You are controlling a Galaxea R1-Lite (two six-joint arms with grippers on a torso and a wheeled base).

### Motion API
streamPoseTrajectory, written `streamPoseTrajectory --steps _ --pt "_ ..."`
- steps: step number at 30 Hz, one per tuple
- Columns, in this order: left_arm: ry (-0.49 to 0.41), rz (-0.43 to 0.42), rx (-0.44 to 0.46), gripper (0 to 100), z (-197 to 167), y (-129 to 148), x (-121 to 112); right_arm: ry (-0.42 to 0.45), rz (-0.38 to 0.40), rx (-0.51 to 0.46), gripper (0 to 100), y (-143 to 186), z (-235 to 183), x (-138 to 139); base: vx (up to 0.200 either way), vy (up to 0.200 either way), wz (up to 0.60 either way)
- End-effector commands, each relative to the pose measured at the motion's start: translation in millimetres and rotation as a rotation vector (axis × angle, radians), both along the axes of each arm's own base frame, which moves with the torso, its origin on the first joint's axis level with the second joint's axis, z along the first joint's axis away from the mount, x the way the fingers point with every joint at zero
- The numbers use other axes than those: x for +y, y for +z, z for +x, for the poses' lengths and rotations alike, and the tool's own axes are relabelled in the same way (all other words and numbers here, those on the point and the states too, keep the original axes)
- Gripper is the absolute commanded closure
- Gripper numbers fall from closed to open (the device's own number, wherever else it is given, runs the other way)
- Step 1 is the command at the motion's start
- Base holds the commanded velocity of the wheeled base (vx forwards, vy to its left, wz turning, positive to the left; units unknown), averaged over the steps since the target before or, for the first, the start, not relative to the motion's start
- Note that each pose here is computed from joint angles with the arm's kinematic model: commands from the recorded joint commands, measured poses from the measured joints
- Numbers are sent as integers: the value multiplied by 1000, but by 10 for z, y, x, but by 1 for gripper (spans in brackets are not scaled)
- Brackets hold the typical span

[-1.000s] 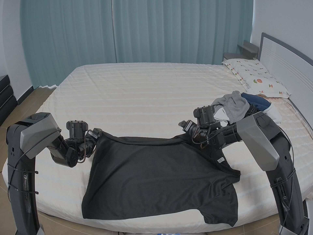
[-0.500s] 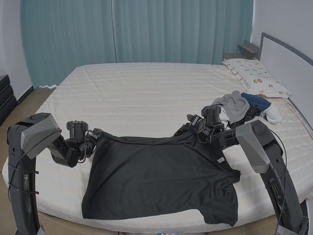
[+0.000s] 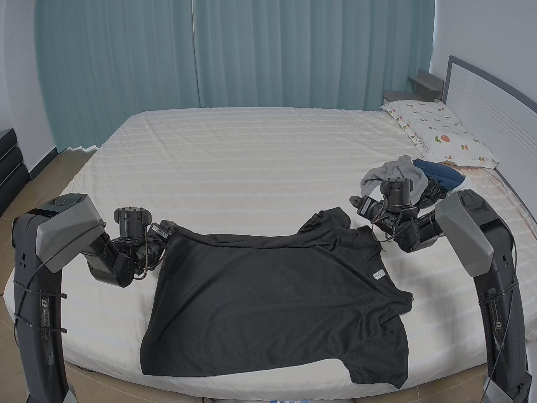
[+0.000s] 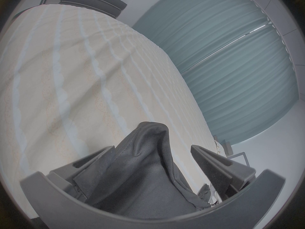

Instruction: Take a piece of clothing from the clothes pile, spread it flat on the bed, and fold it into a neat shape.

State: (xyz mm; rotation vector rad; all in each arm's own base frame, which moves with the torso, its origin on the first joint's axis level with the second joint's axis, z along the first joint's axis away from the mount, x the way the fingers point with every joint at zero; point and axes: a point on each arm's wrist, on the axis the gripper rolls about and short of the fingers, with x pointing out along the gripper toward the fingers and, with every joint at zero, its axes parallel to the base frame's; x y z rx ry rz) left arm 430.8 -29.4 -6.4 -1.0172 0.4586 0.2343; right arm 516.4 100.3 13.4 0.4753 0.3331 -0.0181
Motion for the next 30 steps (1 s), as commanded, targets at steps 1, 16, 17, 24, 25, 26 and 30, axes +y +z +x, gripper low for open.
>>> streamPoseTrajectory --steps 1,16,17,24,25,26,30 --pt "1 1 0 0 2 -4 5 79 -10 18 0 92 -235 -303 0 0 0" --pt "-2 2 -3 0 14 -4 4 210 -87 30 0 -383 -300 -326 0 0 0" --pt "-2 2 -2 0 14 -11 4 210 -87 30 0 -389 -293 -326 0 0 0" --pt "-1 5 1 0 17 -28 4 211 -86 40 100 -457 -301 -319 0 0 0" --pt "-1 5 0 0 20 -25 4 213 -86 40 100 -444 -301 -319 0 0 0" --pt "-1 5 -2 0 23 -22 4 211 -81 37 100 -437 -296 -318 0 0 0" --pt "-1 4 -5 0 29 -15 3 194 -81 17 100 -396 -258 -331 0 0 0"
